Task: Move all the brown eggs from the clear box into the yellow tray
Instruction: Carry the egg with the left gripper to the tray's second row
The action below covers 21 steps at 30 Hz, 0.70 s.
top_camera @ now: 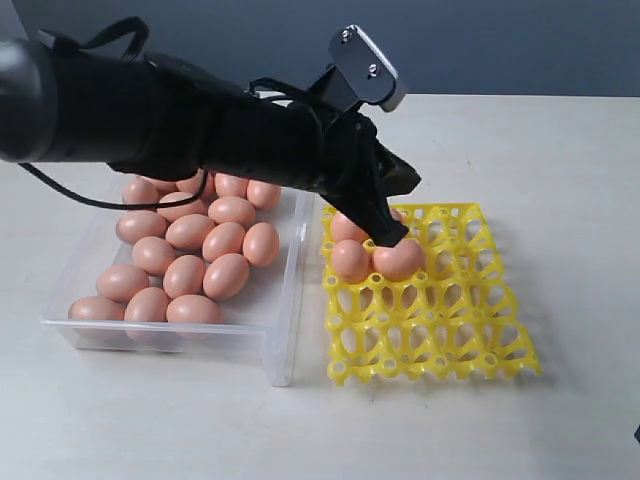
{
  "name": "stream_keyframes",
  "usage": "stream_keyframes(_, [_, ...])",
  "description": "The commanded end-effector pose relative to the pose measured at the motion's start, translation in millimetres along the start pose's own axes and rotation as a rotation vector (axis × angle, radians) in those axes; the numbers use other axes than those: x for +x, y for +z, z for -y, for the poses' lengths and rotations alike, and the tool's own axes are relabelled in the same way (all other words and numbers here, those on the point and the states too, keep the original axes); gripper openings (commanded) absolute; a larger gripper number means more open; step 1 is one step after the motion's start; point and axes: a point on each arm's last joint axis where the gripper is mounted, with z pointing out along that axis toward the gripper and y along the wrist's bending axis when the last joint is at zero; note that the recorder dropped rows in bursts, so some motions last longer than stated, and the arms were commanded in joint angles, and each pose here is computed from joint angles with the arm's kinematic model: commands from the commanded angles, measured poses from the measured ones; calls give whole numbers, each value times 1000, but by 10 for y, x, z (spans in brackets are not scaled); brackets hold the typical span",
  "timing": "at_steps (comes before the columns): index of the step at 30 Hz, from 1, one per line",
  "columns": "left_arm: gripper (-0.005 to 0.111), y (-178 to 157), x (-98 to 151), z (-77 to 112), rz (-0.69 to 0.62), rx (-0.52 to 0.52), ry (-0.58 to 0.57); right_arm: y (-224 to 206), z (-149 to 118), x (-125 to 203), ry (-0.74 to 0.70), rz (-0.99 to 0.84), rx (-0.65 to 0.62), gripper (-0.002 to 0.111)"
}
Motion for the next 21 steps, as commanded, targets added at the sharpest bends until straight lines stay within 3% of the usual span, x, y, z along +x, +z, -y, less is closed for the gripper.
stream_keyframes(1, [0,-4,-115,148,-116,75,46,-4,-1,-22,-2,15,-1,1])
stream_keyframes(7, [0,203,-150,188,-448,11,123,-4,-1,-22,-2,15,-1,1])
stream_keyframes(12, [3,479,-291,299,-440,96,201,-4,-1,-22,-2,15,-1,1])
stream_keyframes(14, [13,563,-346,350,-426,106,212,-4,-1,-22,-2,15,-1,1])
stream_keyframes(18, [49,696,-377,364,-460,85,162,-4,-1,-22,-2,15,-1,1])
stream_keyframes(21, [54,819,-326,333,-549,15,138,-4,-1,-22,-2,15,-1,1])
